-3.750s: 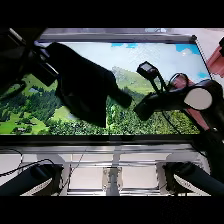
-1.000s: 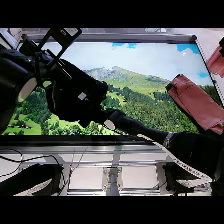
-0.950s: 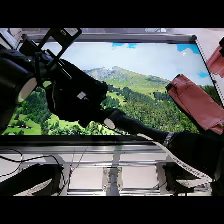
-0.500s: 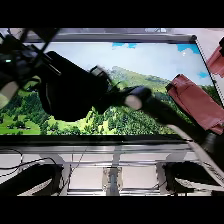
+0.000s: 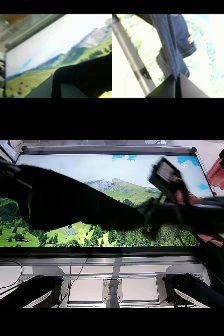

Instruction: Fold the clothes and pants, and hang the long-sleeved shirts on hangers.

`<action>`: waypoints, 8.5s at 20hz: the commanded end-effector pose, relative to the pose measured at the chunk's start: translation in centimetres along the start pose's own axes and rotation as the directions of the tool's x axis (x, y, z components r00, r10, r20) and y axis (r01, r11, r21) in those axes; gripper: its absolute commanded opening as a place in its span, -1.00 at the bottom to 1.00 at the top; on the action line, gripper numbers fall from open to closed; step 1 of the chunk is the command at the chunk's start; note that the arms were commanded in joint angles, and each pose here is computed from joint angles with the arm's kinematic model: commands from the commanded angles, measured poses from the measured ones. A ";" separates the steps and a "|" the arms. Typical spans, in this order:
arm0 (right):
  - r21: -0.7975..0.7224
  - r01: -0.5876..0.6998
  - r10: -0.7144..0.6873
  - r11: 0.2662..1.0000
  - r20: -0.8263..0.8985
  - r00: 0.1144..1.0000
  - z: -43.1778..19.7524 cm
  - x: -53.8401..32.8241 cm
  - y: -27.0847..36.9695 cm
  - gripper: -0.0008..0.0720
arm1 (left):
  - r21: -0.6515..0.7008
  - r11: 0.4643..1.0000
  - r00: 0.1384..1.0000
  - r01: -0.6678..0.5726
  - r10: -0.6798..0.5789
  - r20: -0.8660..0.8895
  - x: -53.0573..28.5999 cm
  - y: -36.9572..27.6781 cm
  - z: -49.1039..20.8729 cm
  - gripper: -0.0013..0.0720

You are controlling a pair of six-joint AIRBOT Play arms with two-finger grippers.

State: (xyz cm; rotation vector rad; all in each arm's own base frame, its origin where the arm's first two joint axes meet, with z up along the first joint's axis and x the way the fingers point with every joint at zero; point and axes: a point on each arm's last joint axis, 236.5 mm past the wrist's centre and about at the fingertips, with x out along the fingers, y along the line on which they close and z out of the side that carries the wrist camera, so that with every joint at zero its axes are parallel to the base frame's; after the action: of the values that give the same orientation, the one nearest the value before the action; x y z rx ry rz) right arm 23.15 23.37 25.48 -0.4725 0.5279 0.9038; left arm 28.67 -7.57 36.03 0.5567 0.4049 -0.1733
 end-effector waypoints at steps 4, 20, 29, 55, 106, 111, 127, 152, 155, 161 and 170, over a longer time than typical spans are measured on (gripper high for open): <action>-0.066 -0.019 0.022 0.998 0.044 0.999 0.2 -8.3 2.1 -0.94 | -0.148 0.910 0.918 0.387 -0.395 -0.025 -3.1 -8.6 -1.3 -0.83; -0.072 0.084 -0.084 0.994 -0.006 0.996 2.9 -6.2 -2.1 -0.94 | -0.368 0.893 0.932 0.260 -0.331 -0.146 1.9 -10.0 -3.4 -0.83; -0.107 0.268 -0.278 0.958 -0.099 0.955 3.2 6.1 -11.1 -0.94 | -0.326 0.945 0.986 0.006 -0.060 -0.157 11.4 -5.3 -8.0 -0.83; -0.050 0.540 -0.534 0.840 0.091 0.840 10.0 2.5 -24.4 -0.94 | -0.370 0.922 0.938 0.113 0.024 0.345 11.3 -1.9 5.4 -0.84; 0.225 -0.051 0.181 0.973 -0.606 0.775 -21.3 14.7 -5.4 -0.94 | 0.016 0.819 0.647 0.574 -0.441 -0.622 10.8 -19.2 -26.0 -0.83; 0.286 -0.089 0.257 0.954 -0.630 0.733 -23.7 14.6 -2.9 -0.94 | -0.098 0.757 0.520 0.647 -0.531 -0.669 7.8 -21.3 -27.1 -0.83; 0.510 -0.221 0.534 0.831 -0.623 0.572 -26.5 12.3 4.6 -0.34 | -0.220 0.665 0.325 0.713 -0.593 -0.737 3.2 -22.8 -28.8 -0.81; 0.747 -0.336 0.692 0.574 -0.222 0.687 -24.3 18.3 -6.4 0.92 | -0.251 0.943 0.647 0.220 -0.334 -0.685 11.2 -15.8 -27.9 0.89; 0.785 -0.342 0.754 0.516 -0.228 0.616 -26.9 20.9 -4.4 0.92 | -0.268 0.943 0.653 0.198 -0.331 -0.681 11.5 -15.2 -28.1 0.89; 0.723 -0.420 0.782 0.549 -0.267 0.563 -26.7 23.6 -0.7 0.92 | -0.275 0.940 0.613 0.202 -0.340 -0.713 11.1 -16.1 -30.1 0.89; 0.702 -0.477 0.824 0.529 -0.288 0.489 -24.8 25.9 5.2 0.62 | -0.273 0.940 0.586 0.207 -0.342 -0.735 10.8 -16.6 -31.5 0.89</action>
State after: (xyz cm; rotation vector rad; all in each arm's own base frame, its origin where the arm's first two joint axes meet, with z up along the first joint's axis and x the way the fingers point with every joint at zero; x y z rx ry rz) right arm 27.04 25.43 -10.13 0.0579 1.6349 1.3026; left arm 23.88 -4.93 -0.63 0.3765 1.3629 -0.1929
